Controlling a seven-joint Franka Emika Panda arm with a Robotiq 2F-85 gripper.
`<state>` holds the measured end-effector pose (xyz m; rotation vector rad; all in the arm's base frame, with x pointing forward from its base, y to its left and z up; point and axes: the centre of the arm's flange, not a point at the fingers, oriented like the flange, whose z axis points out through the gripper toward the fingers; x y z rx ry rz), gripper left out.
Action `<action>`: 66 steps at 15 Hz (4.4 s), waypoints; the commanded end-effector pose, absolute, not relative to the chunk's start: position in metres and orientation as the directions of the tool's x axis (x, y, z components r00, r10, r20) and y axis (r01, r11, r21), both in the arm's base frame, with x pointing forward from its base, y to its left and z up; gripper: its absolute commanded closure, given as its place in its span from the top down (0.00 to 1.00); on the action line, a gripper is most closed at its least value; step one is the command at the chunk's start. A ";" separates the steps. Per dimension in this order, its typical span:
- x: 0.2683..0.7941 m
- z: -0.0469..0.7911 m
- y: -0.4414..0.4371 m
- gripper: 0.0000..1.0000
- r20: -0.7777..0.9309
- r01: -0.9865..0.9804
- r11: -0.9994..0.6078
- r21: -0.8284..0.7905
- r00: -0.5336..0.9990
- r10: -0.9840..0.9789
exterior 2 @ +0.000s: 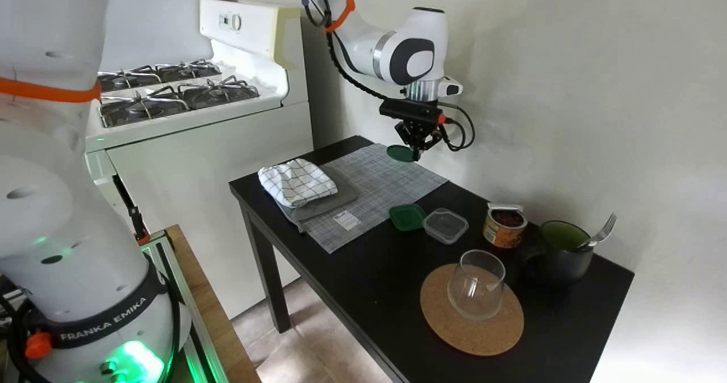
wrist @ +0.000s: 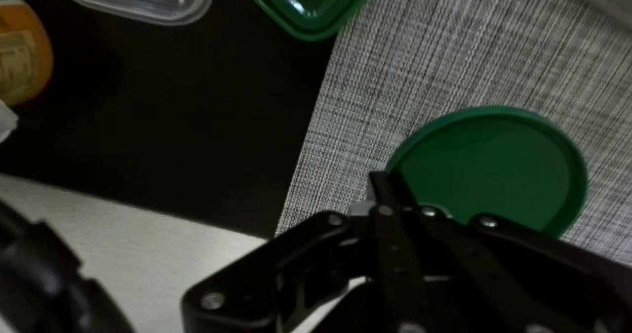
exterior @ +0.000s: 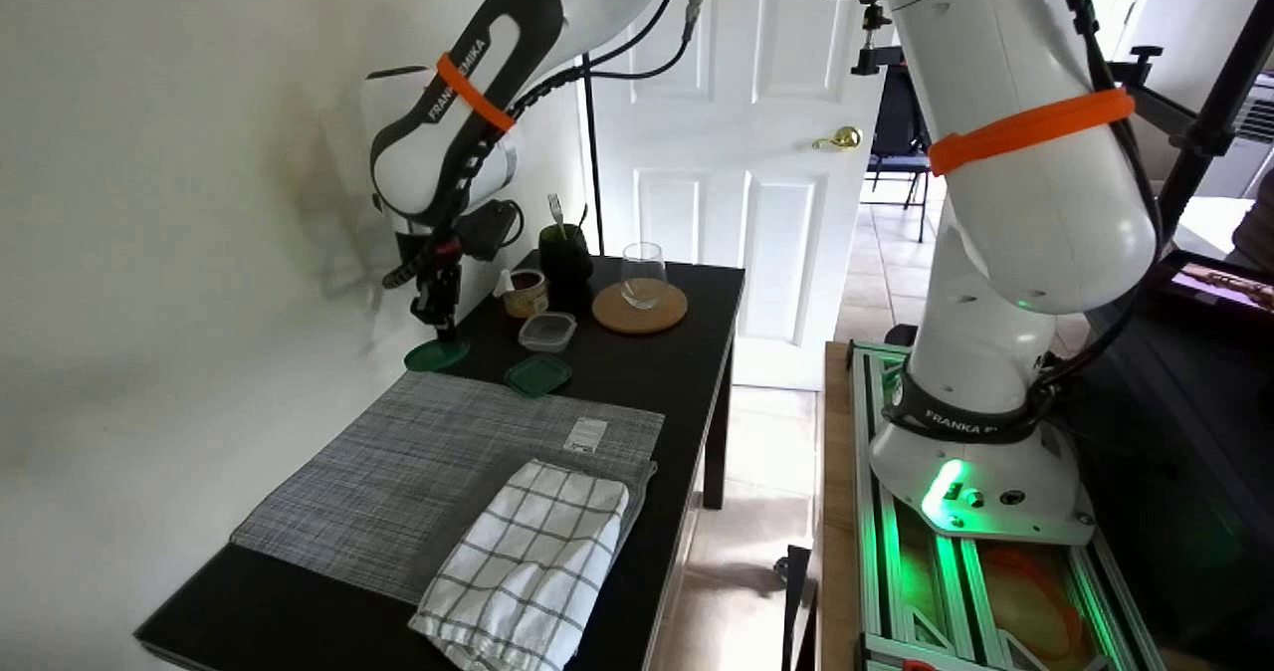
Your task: Lift the green round lid from the table mat and put it on the coffee can
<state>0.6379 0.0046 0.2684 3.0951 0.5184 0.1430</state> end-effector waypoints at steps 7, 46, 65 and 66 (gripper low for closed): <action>0.550 0.308 -0.054 0.00 0.020 0.095 -0.979 0.182 0.995 0.100; 0.599 0.253 -0.225 0.00 0.223 -0.854 -0.516 0.068 0.517 -0.826; 0.650 0.223 -0.227 0.00 0.259 -0.886 -0.452 0.108 0.464 -0.847; 0.650 0.223 -0.226 0.00 0.253 -0.882 -0.458 0.109 0.470 -0.846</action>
